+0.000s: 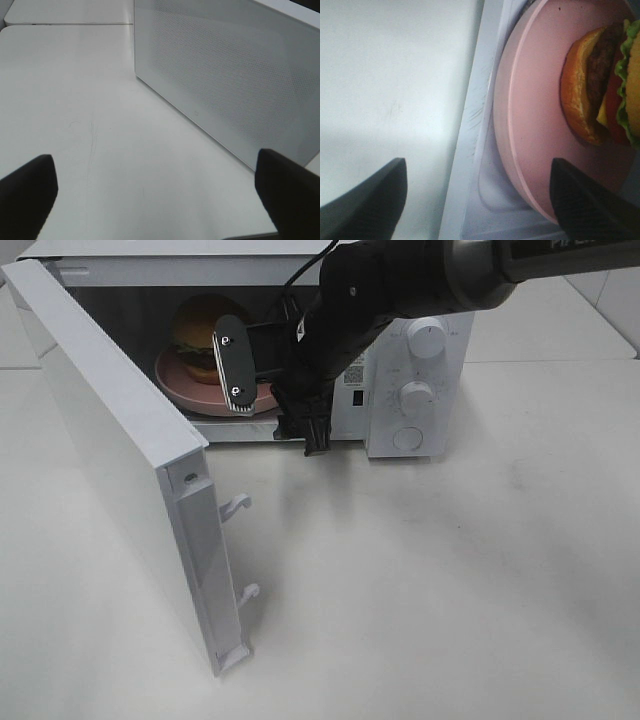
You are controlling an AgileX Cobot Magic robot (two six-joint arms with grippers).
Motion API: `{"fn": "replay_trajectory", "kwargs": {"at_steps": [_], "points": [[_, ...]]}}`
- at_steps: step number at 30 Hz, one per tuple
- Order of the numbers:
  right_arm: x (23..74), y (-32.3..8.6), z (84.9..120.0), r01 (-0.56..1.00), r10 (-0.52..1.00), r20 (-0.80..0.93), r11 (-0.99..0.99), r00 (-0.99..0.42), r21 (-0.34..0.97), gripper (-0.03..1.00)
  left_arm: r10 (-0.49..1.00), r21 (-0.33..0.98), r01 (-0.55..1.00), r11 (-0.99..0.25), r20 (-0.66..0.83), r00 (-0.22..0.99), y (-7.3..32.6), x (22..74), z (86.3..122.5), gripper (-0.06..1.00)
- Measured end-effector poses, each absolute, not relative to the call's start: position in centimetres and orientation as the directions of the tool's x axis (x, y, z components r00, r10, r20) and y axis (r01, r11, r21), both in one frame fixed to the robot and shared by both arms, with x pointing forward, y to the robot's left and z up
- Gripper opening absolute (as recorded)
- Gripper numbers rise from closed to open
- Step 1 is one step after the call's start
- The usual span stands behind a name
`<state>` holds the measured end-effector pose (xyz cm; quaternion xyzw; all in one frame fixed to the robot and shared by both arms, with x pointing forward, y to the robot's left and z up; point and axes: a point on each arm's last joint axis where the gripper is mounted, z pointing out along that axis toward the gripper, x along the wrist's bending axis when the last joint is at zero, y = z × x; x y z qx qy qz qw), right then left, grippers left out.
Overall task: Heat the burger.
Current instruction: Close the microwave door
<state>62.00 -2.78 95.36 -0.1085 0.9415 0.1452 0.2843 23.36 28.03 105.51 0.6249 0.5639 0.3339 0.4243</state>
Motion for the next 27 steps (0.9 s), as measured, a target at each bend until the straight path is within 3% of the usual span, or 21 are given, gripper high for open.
{"fn": "replay_trajectory", "kwargs": {"at_steps": [27], "points": [[55.8,-7.7,98.5,-0.281,-0.127,-0.561,0.94,-0.818,0.195,0.76,0.988,0.907,0.422,-0.004,-0.06,0.14,28.0,23.4,105.5,1.0]]}}
